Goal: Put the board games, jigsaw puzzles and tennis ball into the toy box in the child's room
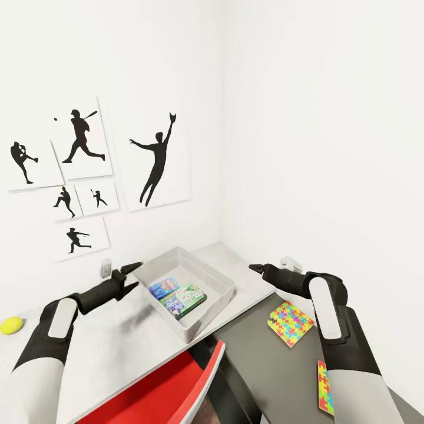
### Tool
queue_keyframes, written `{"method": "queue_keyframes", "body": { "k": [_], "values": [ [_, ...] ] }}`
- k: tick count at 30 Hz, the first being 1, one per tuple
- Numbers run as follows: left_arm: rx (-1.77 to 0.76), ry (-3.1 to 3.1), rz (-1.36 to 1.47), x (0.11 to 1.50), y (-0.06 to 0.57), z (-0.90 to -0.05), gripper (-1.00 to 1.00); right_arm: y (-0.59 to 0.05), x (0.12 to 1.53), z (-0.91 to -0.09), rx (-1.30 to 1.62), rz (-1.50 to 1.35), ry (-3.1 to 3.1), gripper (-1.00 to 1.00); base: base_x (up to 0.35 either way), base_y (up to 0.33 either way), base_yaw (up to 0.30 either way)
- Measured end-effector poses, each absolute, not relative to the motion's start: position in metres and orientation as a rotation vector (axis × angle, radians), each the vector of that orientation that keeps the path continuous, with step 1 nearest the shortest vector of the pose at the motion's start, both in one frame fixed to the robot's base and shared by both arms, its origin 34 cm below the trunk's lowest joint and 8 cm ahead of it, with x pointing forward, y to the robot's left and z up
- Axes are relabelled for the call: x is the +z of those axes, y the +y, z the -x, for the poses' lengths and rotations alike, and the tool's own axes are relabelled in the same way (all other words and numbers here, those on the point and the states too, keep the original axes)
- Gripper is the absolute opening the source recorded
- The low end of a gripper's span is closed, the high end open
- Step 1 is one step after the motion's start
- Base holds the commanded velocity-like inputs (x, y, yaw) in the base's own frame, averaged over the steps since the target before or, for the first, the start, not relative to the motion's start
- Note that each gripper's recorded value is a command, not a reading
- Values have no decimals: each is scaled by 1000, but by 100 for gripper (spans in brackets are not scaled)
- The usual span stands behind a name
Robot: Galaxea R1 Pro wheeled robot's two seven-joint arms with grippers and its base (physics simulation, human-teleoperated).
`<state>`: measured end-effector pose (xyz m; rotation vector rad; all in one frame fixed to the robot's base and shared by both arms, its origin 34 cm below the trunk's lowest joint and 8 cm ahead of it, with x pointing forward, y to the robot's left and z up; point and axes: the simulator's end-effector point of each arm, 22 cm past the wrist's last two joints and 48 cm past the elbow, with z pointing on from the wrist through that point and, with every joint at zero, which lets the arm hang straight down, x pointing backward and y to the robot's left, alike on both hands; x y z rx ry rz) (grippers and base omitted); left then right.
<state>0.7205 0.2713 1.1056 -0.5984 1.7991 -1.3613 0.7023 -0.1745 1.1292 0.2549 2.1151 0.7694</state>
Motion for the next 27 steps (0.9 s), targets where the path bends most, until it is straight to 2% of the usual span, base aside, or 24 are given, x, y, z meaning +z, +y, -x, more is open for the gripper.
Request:
{"method": "queue_keyframes", "body": {
  "k": [14, 27],
  "values": [
    [-1171, 1840, 618, 1109, 370, -710, 100, -178, 1127, -700, 770, -259, 2116, 100, 0, 0, 0],
    [-1150, 1848, 643, 1095, 382, -700, 100, -177, 1127, -700, 774, -261, 2116, 100, 0, 19, 0]
  ]
}}
